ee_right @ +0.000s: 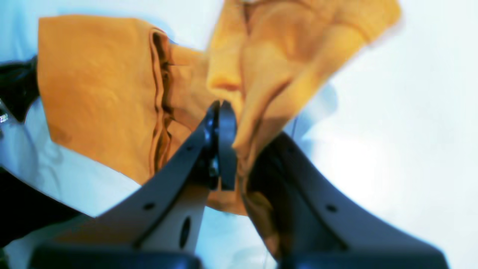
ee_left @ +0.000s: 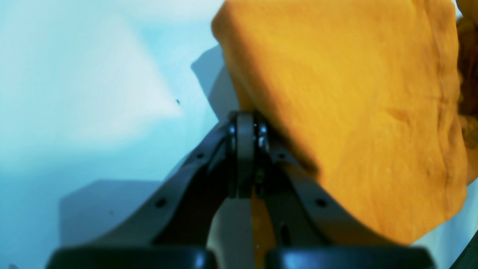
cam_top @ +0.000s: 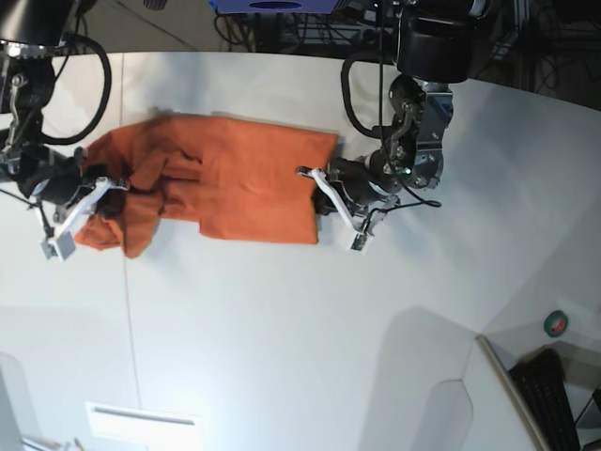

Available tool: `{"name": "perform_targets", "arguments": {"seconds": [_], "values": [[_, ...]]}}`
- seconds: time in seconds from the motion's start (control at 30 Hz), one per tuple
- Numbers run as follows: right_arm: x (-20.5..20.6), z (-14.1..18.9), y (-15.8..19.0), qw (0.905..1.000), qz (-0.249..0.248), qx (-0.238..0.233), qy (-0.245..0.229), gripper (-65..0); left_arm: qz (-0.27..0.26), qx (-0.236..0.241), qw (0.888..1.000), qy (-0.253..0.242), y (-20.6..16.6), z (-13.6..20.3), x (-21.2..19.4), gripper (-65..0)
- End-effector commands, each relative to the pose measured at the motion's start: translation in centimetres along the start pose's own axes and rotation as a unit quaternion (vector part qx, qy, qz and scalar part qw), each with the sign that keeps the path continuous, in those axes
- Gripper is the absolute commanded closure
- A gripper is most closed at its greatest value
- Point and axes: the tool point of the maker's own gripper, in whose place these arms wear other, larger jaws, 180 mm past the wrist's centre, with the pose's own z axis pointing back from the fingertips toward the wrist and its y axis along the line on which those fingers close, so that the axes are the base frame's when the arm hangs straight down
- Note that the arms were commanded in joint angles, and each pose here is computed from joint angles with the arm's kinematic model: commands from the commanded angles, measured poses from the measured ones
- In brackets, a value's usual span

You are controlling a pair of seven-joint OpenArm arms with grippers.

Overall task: Layout the t-shirt on the table in an organized manner, then fold the t-shirt properly
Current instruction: 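Grasp both strip ends and fold them toward each other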

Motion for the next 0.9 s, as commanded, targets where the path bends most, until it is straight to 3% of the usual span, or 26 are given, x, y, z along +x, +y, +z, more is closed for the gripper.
{"name": "perform_targets", "arguments": {"seconds": [0.0,0.37,0.53,0.7,0.87], "values": [[1.3,0.6,0.7,0.9998,0.008,0.002,-0.020,0.0,-0.005,-0.001,1.000,0.009,-0.5,-0.2,-0.1,0.0],[-1.2,-0.5,8.5,0.9976,0.018,0.068,-0.001,0.0,0.012,-0.024,1.000,0.011,-3.3,-0.9,-0.9,0.0],[-1.3,-1.1,10.1,0.9973,-0.008,0.073,0.003,0.0,0.019,-0.031,0.999,0.014,-4.2,-0.8,-1.9,0.0],[-0.7,-1.0,13.2,0.9958,0.003,0.091,-0.001,0.0,0.020,-0.031,0.999,0.017,-4.5,-0.5,-2.6,0.0],[-0.3,-1.4,13.4,0.9957,0.002,0.093,-0.001,0.0,0.021,-0.031,0.999,0.016,-4.6,-0.4,-2.6,0.0]]}}
